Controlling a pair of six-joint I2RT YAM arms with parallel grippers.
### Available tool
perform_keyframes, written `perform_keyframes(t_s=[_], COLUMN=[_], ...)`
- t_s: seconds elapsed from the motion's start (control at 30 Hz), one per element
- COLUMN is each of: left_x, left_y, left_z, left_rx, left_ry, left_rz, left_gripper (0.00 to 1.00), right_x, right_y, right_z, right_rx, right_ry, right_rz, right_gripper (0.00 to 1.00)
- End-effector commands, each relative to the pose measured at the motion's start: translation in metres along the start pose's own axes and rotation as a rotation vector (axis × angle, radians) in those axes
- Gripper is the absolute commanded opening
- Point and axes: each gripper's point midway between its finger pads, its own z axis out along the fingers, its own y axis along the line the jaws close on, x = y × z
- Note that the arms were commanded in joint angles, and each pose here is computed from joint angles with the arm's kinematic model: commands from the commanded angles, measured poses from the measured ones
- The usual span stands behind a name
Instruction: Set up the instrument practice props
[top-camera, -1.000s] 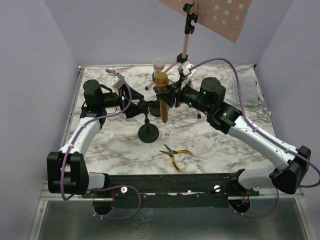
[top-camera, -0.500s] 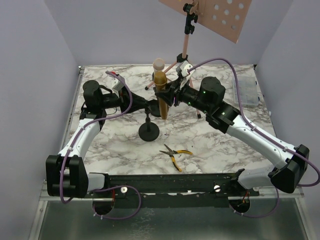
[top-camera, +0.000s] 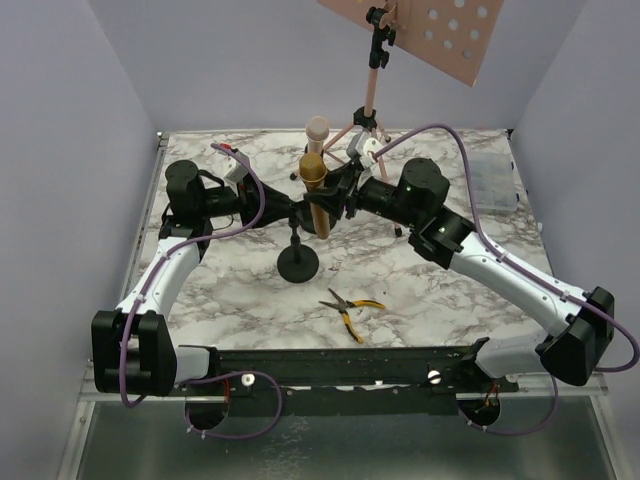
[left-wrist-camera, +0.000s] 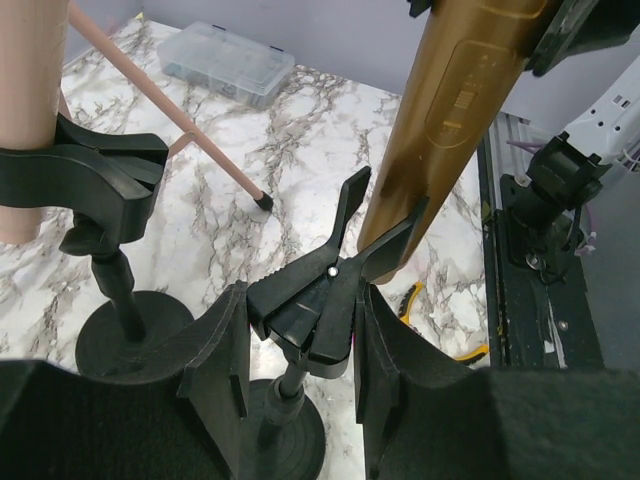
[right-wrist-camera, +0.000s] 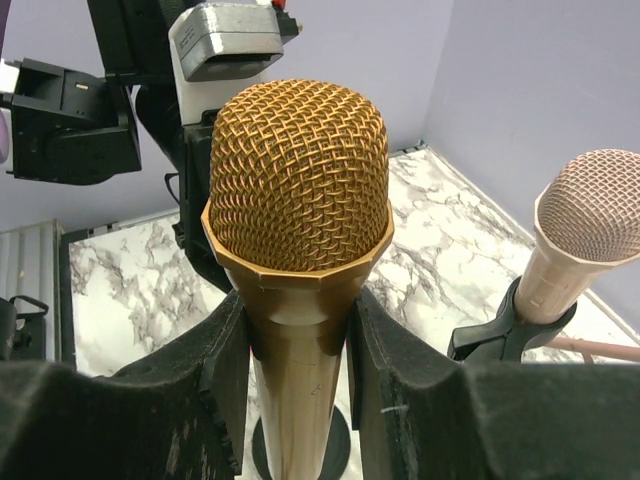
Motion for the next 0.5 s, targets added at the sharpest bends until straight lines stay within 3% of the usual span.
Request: perform_keyframes(t_s=[0.0,0.47], left_x=[-0.007,-0.006], left_y=[-0.008,-0.009], left_z=[0.0,0.0], left_rx=[0.034,0.042], left_ry=[0.001,0.003], left_rz=[0.049,0.049], left_gripper=[0.0,0.0], right_x=[0.002,0.005], right_y=[0.001,-0.006], right_z=[0.01,0.027], right_rx=[-0.04,0.088], right_ry=[-0.076,-0.468], right_rz=[-0.096,-0.183], right_gripper=[0.0,0.0])
